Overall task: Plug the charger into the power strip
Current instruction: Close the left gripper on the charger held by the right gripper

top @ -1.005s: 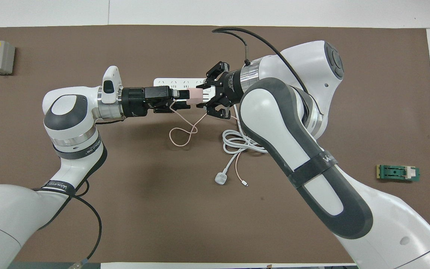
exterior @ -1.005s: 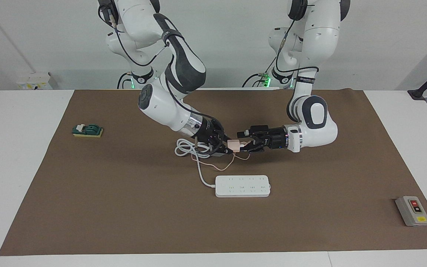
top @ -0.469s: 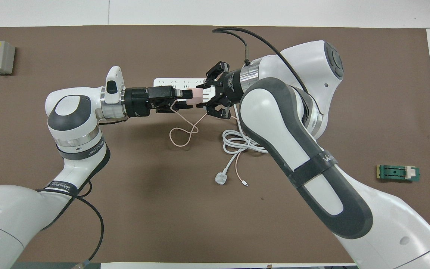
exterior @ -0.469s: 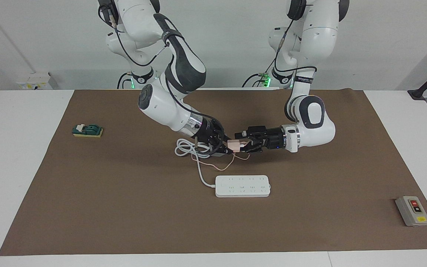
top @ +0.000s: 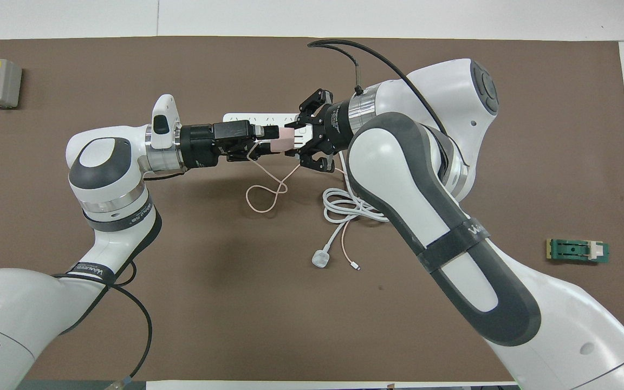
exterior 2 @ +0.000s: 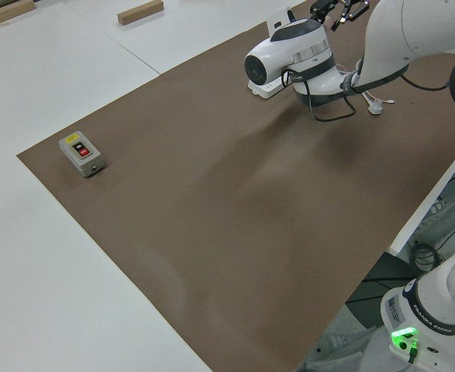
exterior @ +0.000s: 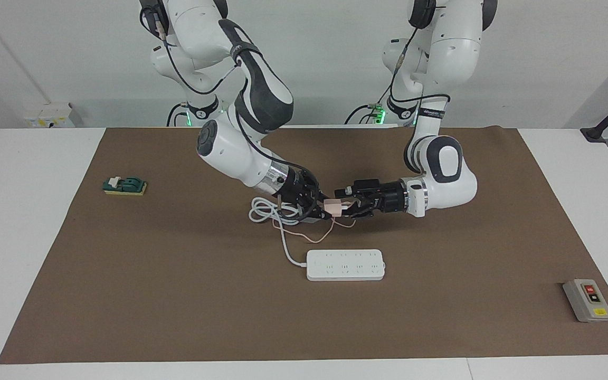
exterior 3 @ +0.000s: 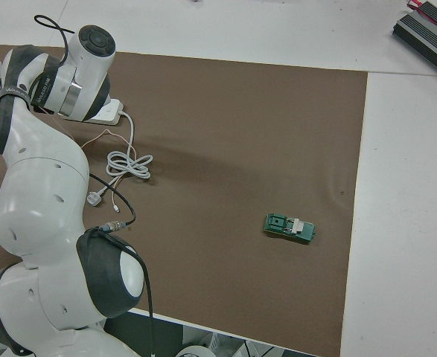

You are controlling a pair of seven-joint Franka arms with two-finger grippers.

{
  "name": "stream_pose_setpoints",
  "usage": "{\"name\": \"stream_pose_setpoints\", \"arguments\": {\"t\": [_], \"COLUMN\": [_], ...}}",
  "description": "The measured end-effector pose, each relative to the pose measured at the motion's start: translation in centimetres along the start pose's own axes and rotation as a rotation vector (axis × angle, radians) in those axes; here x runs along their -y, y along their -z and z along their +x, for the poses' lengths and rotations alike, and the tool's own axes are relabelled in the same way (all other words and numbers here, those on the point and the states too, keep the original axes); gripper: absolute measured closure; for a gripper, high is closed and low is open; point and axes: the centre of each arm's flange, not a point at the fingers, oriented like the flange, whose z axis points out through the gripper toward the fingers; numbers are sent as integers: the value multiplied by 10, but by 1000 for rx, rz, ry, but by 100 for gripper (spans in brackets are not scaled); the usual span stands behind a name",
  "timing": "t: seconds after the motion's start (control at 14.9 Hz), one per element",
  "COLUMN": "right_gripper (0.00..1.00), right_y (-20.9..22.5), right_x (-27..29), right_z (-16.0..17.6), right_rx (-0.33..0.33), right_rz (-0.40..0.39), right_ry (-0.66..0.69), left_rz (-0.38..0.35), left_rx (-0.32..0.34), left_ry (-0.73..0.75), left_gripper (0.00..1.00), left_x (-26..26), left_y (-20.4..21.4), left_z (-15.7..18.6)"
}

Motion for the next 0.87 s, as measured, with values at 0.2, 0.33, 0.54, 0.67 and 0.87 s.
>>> {"name": "stream_pose_setpoints", "arguments": {"t": [0.2, 0.33, 0.54, 0.67, 0.87], "right_gripper": [53, 53, 53, 53, 53], "right_y": [0, 0, 0, 0, 3], "right_x": [0, 0, 0, 0, 2], "right_z": [0, 0, 0, 0, -3], "right_rx": [0, 0, 0, 0, 10], "right_rz": [0, 0, 0, 0, 7], "right_ry": [0, 0, 0, 0, 0], "left_rz": [0, -1, -1, -3, -2], "left_rx": [-1, -1, -1, -4, -15], "left_ry": [0, 0, 0, 1, 7], "left_gripper": [1, 1, 2, 21, 56], "left_x": [0, 0, 0, 0, 2], "left_y": [0, 0, 0, 0, 0], "left_z": [0, 0, 0, 0, 1]}}
